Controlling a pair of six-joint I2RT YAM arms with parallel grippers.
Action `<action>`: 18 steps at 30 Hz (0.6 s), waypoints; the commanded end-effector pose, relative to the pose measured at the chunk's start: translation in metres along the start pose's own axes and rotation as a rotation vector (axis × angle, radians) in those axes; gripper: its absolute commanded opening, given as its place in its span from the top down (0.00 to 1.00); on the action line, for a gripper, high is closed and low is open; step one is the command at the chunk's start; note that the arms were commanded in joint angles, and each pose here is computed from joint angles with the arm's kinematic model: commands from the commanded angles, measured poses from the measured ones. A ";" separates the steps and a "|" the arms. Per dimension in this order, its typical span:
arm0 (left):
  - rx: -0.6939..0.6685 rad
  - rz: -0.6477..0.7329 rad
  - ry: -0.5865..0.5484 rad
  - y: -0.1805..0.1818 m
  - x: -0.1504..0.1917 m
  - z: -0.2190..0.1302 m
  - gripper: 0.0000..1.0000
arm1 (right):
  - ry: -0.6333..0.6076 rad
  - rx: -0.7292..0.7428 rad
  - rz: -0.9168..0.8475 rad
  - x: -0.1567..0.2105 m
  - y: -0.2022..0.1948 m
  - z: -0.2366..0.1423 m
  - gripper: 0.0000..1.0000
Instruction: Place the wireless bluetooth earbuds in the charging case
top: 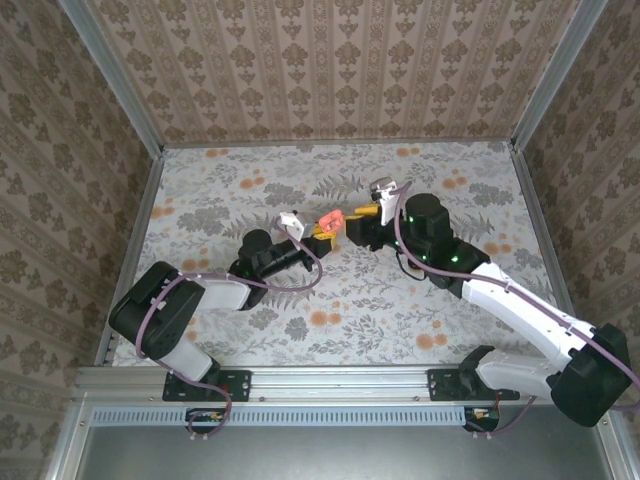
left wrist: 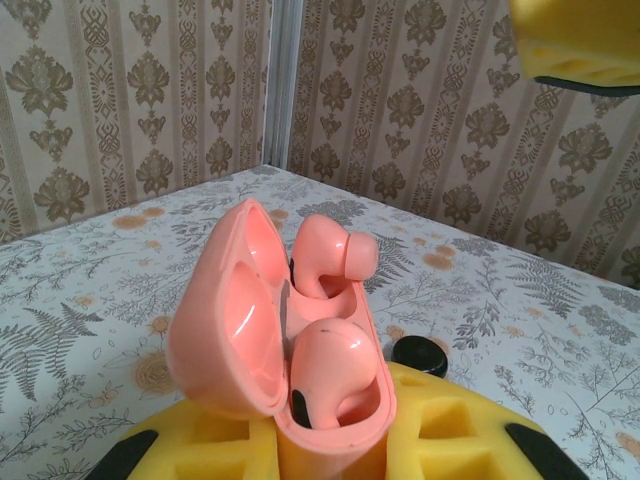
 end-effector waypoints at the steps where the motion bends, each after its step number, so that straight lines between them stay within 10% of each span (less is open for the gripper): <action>1: 0.034 0.050 -0.038 -0.011 -0.016 0.001 0.87 | 0.015 -0.057 0.077 -0.010 0.007 -0.005 0.55; 18: 0.038 0.049 -0.040 -0.012 -0.018 0.000 0.88 | 0.170 -0.130 0.461 0.013 -0.016 0.025 0.63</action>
Point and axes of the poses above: each hand's point on the last joint's axis, 136 mm out from that joint toward the fingers, its own z axis out along the fingers, its own y axis along the line the jaws close on, x = y × z, the point moved 2 cm from there along -z, back along the fingers, and after that the axes turned 13 degrees about -z, right-handed, at the moved point
